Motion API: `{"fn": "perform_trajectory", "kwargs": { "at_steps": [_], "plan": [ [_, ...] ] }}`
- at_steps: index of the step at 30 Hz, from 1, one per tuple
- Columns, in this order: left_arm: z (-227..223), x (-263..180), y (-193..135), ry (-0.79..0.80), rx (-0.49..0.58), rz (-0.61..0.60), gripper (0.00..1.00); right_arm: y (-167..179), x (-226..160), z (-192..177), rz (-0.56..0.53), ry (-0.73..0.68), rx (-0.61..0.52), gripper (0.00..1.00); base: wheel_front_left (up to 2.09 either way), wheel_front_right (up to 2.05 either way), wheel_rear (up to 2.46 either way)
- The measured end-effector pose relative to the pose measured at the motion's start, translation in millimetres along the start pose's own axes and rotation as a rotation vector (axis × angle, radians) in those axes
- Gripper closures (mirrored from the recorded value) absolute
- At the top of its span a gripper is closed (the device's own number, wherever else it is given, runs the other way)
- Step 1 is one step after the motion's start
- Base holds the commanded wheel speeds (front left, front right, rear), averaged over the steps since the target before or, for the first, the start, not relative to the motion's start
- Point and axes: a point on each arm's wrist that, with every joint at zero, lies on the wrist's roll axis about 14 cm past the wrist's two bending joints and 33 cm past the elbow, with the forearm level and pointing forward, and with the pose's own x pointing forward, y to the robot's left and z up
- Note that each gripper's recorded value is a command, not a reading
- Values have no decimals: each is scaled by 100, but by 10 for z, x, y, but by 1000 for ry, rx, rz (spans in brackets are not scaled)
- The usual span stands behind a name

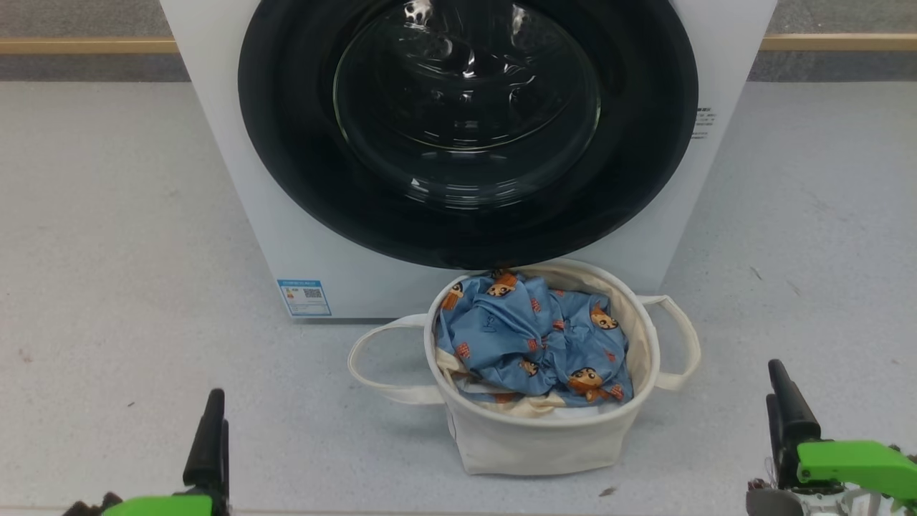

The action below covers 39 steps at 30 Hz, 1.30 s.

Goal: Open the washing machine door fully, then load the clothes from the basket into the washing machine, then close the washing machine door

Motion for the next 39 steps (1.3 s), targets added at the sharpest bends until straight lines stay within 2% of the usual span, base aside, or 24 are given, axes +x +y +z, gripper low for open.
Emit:
{"fn": "perform_trajectory", "kwargs": {
  "at_steps": [15,21,28,39],
  "plan": [
    [71,98,-426,-44,261,-123,0,442,158,-143,130,18,-264,0,0,0,0],
    [37,97,-461,-41,370,-134,0,582,194,-198,175,19,-360,0,0,0,0],
    [-60,144,-627,-41,554,-176,0,731,240,-288,226,24,-496,0,0,0,0],
    [-177,171,-624,-28,815,-164,0,789,250,-518,278,57,-700,0,0,0,0]
  ]
}}
